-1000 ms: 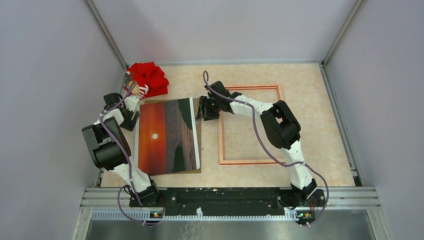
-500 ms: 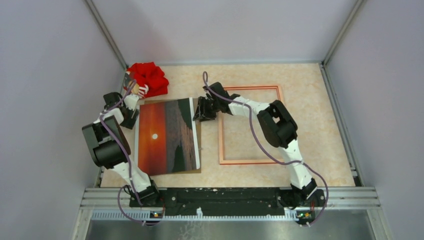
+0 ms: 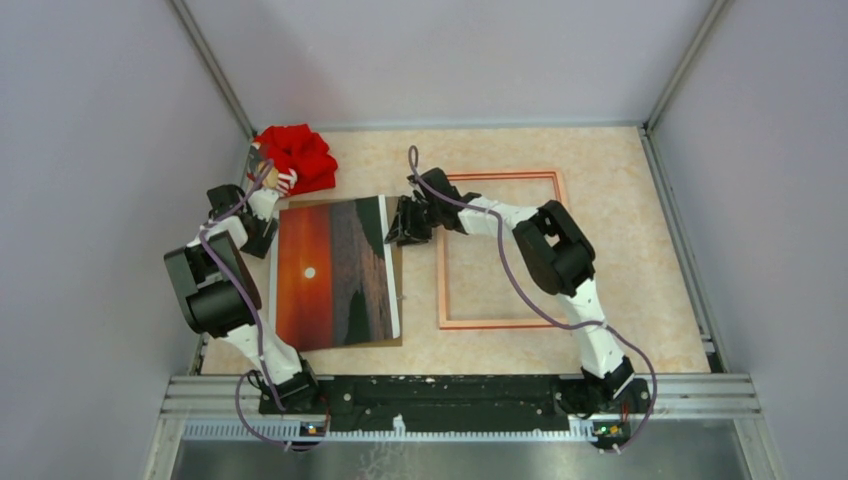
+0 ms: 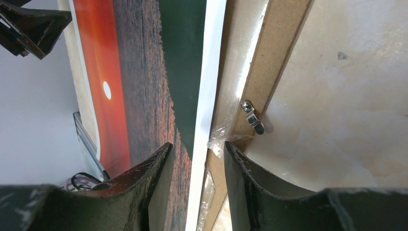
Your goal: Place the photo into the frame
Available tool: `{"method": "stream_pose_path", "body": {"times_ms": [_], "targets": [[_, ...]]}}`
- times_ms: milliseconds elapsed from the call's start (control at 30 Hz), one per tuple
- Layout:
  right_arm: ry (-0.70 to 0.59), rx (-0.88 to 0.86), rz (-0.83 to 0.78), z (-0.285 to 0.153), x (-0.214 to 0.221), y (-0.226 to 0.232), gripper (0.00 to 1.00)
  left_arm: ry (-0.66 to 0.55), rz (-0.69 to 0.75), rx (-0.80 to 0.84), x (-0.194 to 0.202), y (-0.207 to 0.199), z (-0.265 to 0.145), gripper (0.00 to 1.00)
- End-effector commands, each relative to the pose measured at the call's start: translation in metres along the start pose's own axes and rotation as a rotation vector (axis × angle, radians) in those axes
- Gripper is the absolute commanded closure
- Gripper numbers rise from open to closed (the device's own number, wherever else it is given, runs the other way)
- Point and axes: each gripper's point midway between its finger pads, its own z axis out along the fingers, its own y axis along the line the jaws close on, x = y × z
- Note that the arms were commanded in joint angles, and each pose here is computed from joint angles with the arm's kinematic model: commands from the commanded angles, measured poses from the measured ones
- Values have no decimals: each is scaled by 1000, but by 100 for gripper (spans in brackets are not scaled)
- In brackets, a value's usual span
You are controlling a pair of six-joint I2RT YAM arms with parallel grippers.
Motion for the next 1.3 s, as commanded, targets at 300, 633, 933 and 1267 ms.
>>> {"method": "stream_pose_path", "body": {"times_ms": [300, 633, 933, 1267], "targets": [[-31, -9, 85, 8, -3, -23, 58, 63, 7, 133, 28, -38, 13, 25], [-59, -194, 197, 9, -10, 10, 60, 61, 25, 203, 26, -61, 22, 27], [-97, -422, 242, -9, -27, 58, 62, 56, 43, 263, 21, -83, 25, 29], [-135, -229, 160, -18, -37, 37, 58, 54, 42, 311, 19, -91, 21, 29]]}}
